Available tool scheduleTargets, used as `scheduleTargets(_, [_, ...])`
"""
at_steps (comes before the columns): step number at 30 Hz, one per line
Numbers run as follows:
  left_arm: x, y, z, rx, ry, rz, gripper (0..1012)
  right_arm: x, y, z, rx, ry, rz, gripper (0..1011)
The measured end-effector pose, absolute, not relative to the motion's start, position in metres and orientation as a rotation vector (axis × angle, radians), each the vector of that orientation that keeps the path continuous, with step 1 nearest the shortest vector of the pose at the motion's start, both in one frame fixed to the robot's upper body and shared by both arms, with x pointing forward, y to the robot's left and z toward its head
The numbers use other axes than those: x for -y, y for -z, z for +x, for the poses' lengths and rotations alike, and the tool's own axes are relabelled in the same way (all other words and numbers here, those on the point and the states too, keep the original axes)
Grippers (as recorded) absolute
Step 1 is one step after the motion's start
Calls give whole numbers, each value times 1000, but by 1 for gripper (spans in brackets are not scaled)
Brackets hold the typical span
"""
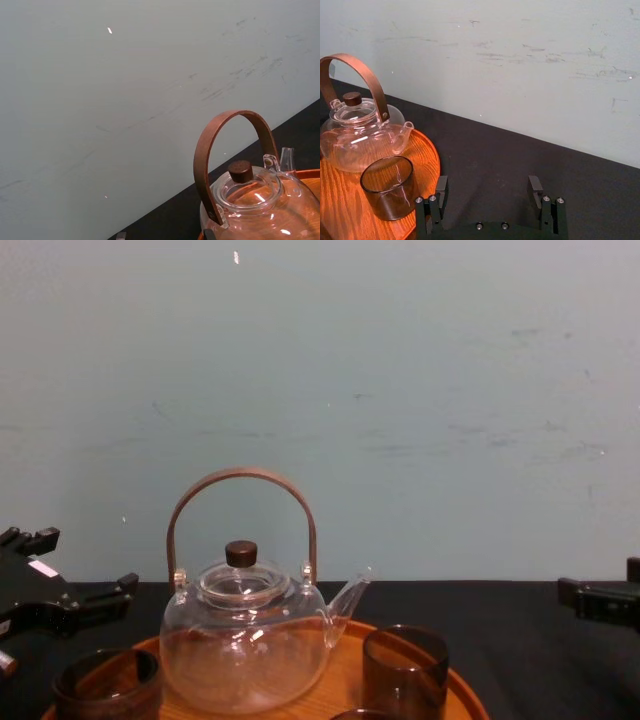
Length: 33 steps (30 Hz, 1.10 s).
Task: Pick up the glass from the table and place it on the tray.
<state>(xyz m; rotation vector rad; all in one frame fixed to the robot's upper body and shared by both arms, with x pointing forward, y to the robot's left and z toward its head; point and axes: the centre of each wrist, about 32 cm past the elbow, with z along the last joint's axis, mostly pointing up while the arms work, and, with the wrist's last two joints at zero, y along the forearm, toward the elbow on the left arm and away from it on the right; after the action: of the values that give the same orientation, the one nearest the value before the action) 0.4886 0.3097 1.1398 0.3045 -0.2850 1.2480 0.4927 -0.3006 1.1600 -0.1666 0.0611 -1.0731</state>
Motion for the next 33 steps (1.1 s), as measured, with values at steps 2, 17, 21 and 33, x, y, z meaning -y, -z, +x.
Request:
scheduleTargets(2, [-310, -1140, 489, 285, -1248, 305, 1001, 301, -1160, 493, -61, 1073, -167, 1002])
scheduleTargets(17, [-310, -1140, 489, 285, -1248, 304, 1001, 301, -1161, 493, -58, 1068, -168, 1002])
scheduleTargets(21, [-310, -1140, 489, 285, -1248, 305, 1001, 301, -1161, 493, -58, 1067, -168, 1002])
scheduleTargets(33, [-310, -1140, 489, 285, -1248, 305, 1001, 301, -1161, 493, -59, 1064, -168, 1002])
